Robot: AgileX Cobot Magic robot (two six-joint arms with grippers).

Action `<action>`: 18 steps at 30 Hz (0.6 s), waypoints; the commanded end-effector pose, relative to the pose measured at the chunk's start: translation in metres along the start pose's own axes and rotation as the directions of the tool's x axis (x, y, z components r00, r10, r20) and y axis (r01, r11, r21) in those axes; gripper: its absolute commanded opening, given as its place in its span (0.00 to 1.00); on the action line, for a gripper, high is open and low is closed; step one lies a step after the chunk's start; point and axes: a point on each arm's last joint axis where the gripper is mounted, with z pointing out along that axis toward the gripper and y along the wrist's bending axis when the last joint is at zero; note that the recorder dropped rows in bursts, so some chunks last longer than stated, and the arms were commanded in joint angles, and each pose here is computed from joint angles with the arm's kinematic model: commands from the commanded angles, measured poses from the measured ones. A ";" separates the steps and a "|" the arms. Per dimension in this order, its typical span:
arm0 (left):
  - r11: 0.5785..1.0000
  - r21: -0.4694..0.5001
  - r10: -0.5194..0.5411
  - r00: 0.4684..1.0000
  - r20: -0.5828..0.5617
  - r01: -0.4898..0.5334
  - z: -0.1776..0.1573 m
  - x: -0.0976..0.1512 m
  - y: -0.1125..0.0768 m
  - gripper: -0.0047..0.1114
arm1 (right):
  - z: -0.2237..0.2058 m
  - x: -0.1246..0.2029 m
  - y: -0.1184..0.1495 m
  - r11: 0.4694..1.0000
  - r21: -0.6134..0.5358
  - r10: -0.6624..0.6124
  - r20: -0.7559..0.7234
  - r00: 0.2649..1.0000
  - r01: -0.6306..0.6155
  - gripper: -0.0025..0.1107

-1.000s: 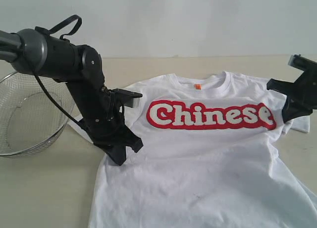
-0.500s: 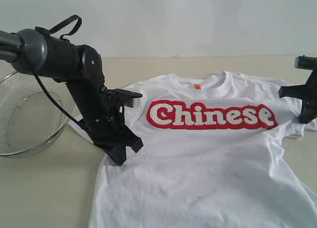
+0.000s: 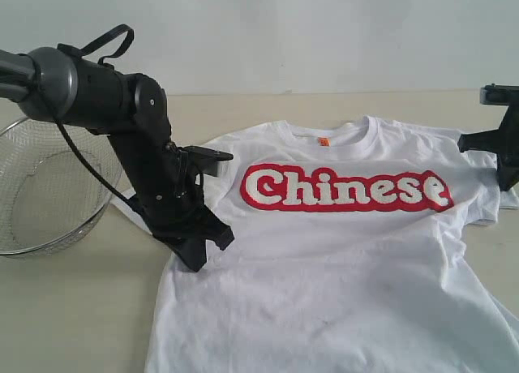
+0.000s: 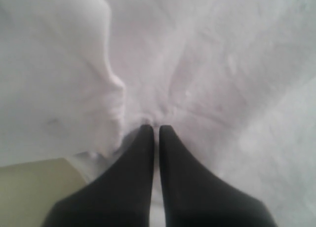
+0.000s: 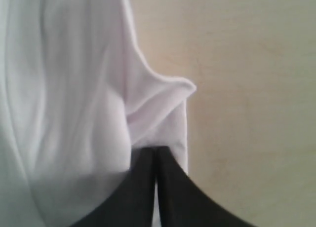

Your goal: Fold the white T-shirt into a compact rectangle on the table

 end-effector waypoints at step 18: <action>1.000 0.004 -0.007 1.000 0.005 0.007 -0.004 -0.001 0.000 0.08 | -0.017 -0.042 -0.014 0.995 0.087 0.042 0.110 0.993 -0.052 0.02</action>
